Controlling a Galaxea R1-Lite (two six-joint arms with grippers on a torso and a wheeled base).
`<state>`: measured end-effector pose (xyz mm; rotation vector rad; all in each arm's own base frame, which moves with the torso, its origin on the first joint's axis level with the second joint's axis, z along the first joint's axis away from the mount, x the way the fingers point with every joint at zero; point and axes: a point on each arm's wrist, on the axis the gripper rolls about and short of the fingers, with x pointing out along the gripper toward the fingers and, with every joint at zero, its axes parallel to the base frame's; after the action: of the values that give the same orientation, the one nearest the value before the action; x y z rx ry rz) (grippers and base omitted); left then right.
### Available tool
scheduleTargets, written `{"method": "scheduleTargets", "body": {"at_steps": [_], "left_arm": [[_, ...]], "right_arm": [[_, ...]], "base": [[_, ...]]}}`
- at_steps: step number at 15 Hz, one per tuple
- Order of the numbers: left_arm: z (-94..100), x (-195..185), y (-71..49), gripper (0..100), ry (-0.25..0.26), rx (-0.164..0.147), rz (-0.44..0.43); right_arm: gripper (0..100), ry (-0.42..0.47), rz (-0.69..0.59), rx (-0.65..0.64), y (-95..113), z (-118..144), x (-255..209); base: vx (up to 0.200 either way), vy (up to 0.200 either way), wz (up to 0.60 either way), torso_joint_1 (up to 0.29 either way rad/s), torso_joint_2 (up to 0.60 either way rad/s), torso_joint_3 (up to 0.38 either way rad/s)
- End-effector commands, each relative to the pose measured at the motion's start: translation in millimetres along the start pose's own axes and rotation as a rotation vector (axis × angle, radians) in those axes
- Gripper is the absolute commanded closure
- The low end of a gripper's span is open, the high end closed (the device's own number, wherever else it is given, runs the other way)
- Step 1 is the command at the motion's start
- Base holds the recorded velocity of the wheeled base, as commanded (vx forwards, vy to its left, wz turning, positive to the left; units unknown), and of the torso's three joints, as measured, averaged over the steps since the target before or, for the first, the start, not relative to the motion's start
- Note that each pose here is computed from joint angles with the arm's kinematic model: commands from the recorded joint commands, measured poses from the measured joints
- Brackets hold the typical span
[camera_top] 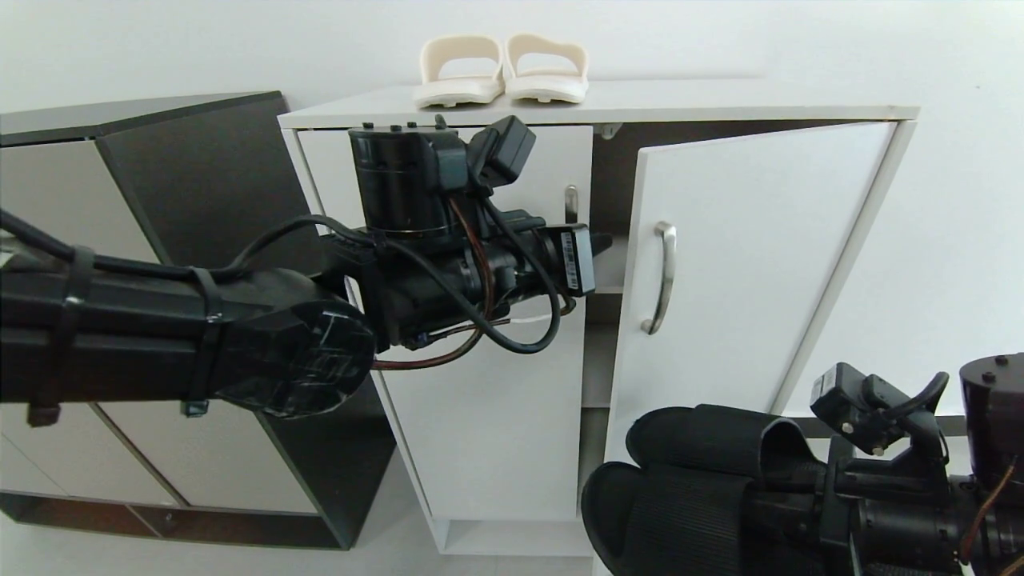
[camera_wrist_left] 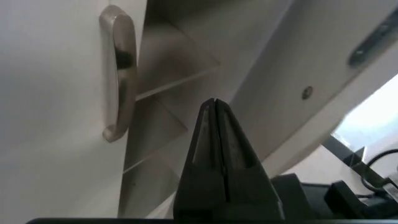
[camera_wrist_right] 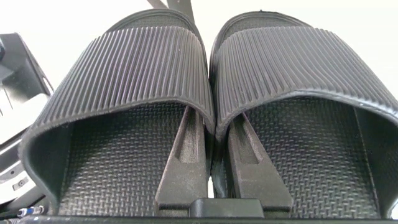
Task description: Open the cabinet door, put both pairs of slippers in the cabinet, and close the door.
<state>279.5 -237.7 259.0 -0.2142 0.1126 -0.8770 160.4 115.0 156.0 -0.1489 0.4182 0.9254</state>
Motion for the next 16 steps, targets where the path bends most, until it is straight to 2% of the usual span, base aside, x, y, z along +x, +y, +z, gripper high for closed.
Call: {"method": "scheduleTargets", "body": {"at_steps": [1,7,8,9,10,11,15,16], "left_arm": [[-6.9,14.3,5.2,100,0.010,-0.003,0.014],[-6.1,23.4,6.2,100,0.000,-0.006,0.010],[-14.6,28.1,7.4,100,0.018,-0.011,0.017],[-16.7,30.0,6.2,100,0.015,-0.011,0.031],[-16.4,30.6,0.6,100,0.002,-0.007,0.042],[-15.7,29.8,-14.0,100,-0.007,-0.006,0.011],[-31.0,20.3,-64.7,100,0.042,-0.007,-0.111],[-30.1,19.9,-66.1,100,0.035,-0.005,-0.116]], "right_arm": [[100,0.017,0.016,-0.005,3.3,-4.0,1.7],[100,0.037,0.060,-0.019,13.0,-9.8,2.3],[100,0.048,0.078,-0.026,17.3,-13.6,1.8],[100,0.049,0.091,-0.032,20.4,-14.3,1.3],[100,0.055,0.105,-0.038,24.0,-16.6,0.4],[100,0.057,0.121,-0.045,27.3,-17.8,-0.1],[100,0.050,0.151,-0.061,33.7,-19.0,-3.3],[100,0.045,0.161,-0.068,36.4,-18.3,-4.1]], "base": [[0.000,0.000,0.00,0.000,0.00,0.000],[0.000,0.000,0.00,0.000,0.00,0.000],[-0.200,0.000,0.00,-0.002,0.00,0.002],[-0.200,0.000,0.00,0.002,0.00,0.002],[-0.200,0.000,0.00,0.007,0.00,-0.007],[-0.200,0.000,0.00,-0.002,0.00,-0.002],[-0.200,0.000,0.00,-0.001,0.00,0.004],[-0.200,0.000,0.00,-0.007,0.00,0.002]]}}
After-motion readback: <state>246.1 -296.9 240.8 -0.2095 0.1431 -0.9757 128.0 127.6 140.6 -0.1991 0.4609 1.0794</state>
